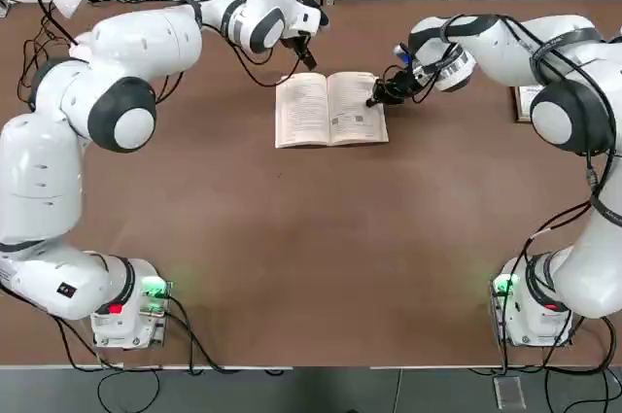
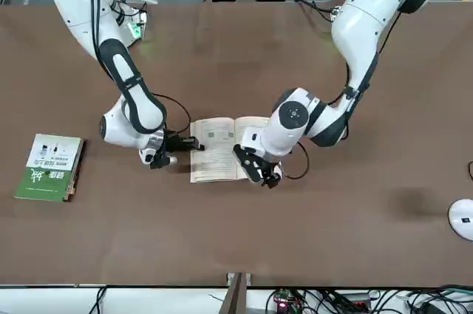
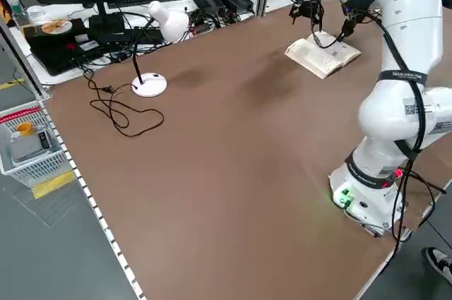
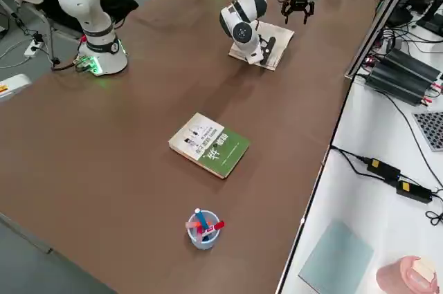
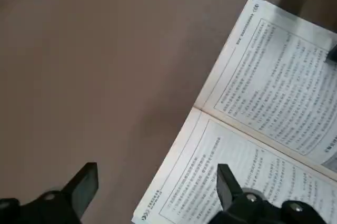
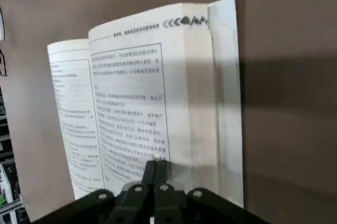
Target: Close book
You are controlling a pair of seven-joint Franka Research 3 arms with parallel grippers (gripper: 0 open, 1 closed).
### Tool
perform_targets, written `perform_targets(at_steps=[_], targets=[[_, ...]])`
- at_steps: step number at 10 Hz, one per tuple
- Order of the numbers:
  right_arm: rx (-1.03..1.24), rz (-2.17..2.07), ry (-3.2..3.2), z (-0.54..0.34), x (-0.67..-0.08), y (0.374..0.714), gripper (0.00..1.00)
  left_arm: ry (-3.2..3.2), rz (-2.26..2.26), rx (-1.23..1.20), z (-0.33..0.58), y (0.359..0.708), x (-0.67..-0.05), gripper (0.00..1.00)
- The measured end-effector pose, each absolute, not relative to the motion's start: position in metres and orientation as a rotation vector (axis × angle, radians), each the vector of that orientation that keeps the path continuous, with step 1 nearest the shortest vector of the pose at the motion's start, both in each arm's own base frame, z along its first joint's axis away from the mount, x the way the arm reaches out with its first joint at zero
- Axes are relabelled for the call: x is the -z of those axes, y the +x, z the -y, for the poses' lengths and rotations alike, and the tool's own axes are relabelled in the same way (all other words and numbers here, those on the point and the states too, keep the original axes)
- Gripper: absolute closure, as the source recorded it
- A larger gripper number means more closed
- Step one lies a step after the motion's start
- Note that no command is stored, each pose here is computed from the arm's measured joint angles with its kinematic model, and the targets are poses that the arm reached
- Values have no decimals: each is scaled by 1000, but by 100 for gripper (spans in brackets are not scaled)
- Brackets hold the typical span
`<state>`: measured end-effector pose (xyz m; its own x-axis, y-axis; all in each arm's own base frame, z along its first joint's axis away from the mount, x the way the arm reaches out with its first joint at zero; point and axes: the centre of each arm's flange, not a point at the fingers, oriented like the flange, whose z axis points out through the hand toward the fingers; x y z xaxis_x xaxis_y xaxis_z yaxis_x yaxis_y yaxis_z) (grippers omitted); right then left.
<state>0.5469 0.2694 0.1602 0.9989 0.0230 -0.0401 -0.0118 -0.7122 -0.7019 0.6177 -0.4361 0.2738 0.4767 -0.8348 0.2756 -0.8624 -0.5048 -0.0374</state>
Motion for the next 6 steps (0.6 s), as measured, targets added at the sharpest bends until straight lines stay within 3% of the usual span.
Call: perform_targets(at_steps=[6], targets=[[-56,29,-2374,-267,-150,545,99,2531,1629,-494,423,634,-262,0]])
